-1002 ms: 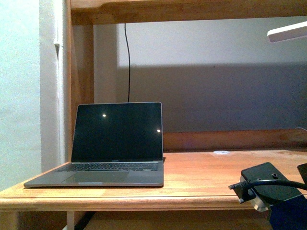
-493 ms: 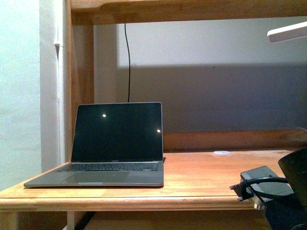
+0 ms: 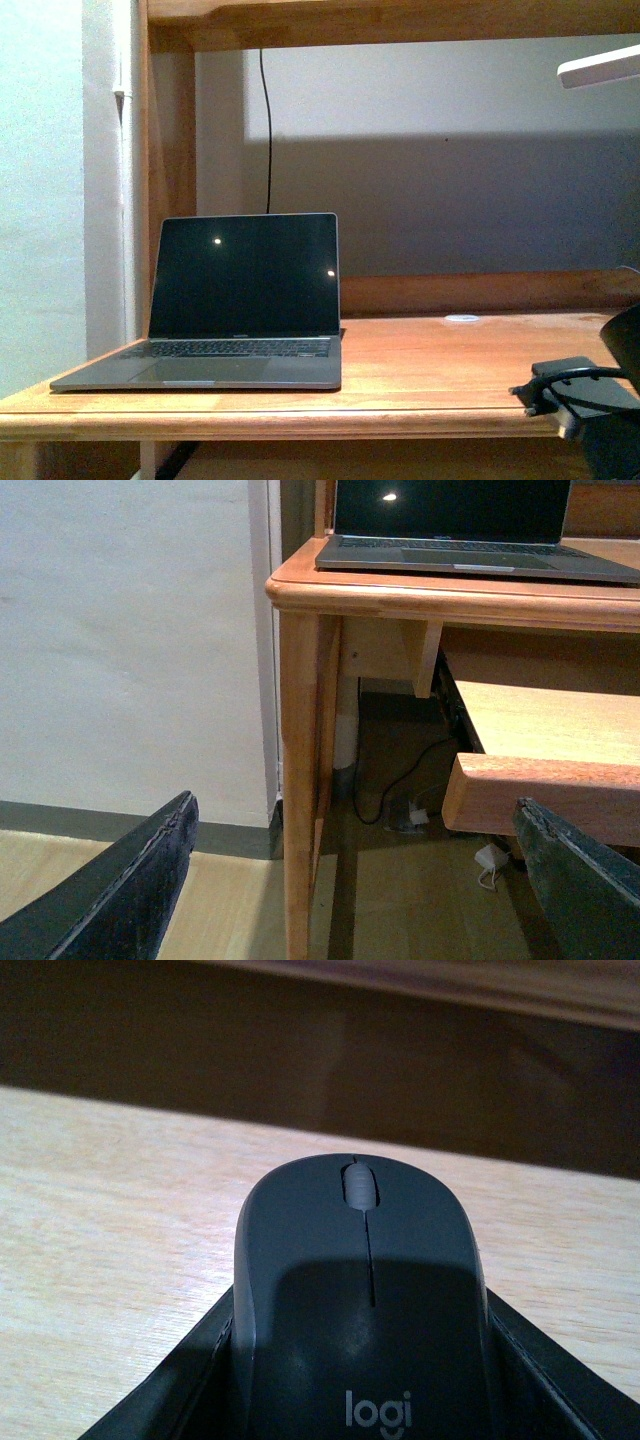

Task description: Place mouse

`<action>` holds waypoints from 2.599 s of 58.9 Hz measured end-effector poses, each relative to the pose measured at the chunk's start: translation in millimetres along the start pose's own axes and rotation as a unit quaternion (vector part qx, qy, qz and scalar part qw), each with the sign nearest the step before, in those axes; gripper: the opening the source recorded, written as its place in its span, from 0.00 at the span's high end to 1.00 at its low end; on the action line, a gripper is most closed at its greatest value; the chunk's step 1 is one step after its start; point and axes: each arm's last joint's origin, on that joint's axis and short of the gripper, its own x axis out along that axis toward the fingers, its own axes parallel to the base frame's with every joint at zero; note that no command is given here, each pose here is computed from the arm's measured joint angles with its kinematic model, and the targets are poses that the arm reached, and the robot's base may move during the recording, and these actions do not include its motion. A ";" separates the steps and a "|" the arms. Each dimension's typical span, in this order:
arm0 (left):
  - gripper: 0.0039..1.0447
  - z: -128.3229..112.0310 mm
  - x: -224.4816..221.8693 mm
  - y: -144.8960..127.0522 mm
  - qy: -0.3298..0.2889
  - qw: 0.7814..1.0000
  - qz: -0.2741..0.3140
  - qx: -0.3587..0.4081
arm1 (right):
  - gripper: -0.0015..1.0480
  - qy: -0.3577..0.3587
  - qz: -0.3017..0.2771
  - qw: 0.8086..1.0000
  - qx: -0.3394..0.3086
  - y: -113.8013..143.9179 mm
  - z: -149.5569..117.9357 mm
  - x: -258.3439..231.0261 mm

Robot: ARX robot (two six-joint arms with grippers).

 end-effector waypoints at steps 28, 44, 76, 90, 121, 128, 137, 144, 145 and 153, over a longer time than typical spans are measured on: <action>0.07 0.0 0.0 0.0 0.000 1.000 0.000 0.000 | 0.47 -0.119 0.008 0.992 0.043 3.3 95.1 -54.6; 0.07 0.0 0.0 0.0 0.000 1.000 0.000 0.000 | 0.47 -0.117 -0.028 0.992 0.032 37.8 124.5 -1.0; 0.07 0.0 0.0 0.0 0.000 1.000 0.000 0.000 | 0.47 -0.107 -0.069 0.992 0.000 73.2 127.1 69.6; 0.07 0.0 0.0 0.0 0.000 1.000 0.000 0.000 | 0.07 -0.238 0.089 0.967 0.010 4.8 124.2 -16.1; 0.07 0.0 0.0 0.0 0.000 1.000 0.000 0.000 | 0.07 -0.204 0.302 0.930 -0.041 -72.5 -67.5 -106.0; 0.07 0.0 0.0 0.0 0.000 1.000 0.000 0.000 | 0.07 -0.178 0.315 0.932 -0.038 -70.8 -97.8 -106.1; 0.07 0.0 0.0 0.0 0.000 1.000 0.000 0.000 | 0.07 -0.152 0.310 0.937 -0.053 -57.5 -121.1 -96.4; 0.07 0.0 0.0 0.0 0.000 1.000 0.000 0.000 | 0.07 -0.152 0.309 0.936 -0.067 -44.6 -124.5 -88.4; 0.07 0.0 0.0 0.0 0.000 1.000 0.000 0.000 | 0.07 -0.153 0.308 0.936 -0.069 -42.2 -124.5 -86.9; 0.07 0.0 0.0 0.0 0.000 1.000 0.000 0.000 | 0.07 -0.151 0.303 0.938 -0.073 -27.4 -125.1 -75.8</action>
